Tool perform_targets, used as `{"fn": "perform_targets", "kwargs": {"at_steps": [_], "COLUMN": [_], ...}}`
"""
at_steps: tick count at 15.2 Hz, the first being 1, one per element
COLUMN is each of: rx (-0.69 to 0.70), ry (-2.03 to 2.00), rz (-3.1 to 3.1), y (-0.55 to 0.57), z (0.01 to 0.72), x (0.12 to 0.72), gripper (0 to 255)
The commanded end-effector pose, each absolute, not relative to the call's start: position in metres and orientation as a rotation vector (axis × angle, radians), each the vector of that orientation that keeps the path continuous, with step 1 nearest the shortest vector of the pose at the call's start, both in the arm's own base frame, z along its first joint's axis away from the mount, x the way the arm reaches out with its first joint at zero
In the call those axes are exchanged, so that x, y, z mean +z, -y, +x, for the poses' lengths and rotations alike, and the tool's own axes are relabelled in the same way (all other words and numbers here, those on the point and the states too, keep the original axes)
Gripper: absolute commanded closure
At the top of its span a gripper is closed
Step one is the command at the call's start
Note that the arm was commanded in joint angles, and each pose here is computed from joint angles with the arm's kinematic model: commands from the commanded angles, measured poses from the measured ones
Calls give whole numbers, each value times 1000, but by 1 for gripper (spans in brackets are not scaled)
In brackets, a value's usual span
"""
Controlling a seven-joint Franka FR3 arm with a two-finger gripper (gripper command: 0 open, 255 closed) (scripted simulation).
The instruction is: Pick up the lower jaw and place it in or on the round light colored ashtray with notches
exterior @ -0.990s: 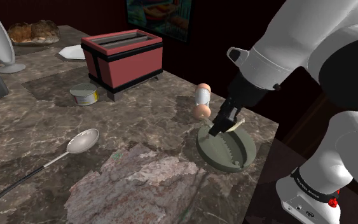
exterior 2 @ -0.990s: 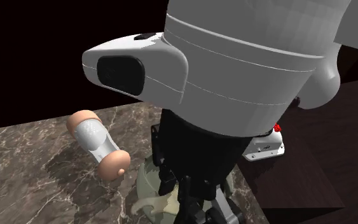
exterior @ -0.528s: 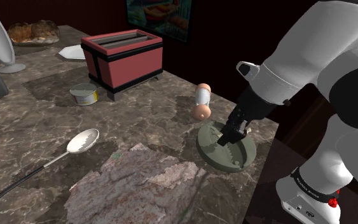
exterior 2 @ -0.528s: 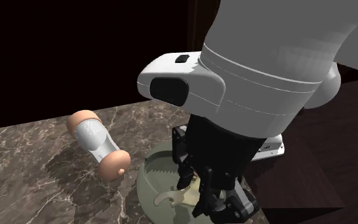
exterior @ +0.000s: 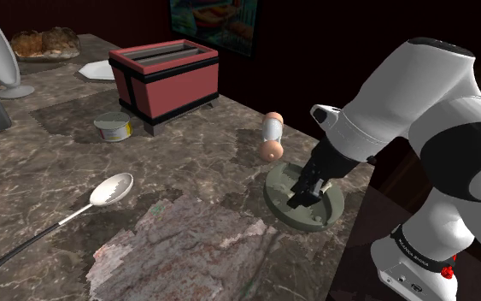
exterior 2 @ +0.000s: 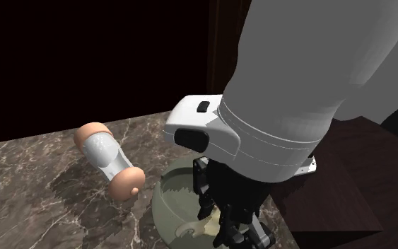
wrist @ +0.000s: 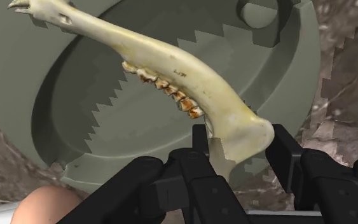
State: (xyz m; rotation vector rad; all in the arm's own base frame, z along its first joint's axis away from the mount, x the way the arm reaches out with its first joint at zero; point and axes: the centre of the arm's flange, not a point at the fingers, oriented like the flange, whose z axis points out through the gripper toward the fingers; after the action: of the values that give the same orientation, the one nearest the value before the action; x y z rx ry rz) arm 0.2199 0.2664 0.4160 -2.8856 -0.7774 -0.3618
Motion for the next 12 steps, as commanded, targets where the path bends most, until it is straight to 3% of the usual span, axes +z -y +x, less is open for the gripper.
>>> {"fn": "perform_targets", "kwargs": {"at_steps": [1, 8, 9, 12], "rx": [-362, -362, -362, -362], "ry": [777, 777, 777, 777], "rz": [-2886, -2886, -2886, -2886], "y": [-266, -266, -266, -266], "z": [220, 220, 220, 220], "x": [411, 411, 411, 411], "gripper": [255, 255, 0, 0]}}
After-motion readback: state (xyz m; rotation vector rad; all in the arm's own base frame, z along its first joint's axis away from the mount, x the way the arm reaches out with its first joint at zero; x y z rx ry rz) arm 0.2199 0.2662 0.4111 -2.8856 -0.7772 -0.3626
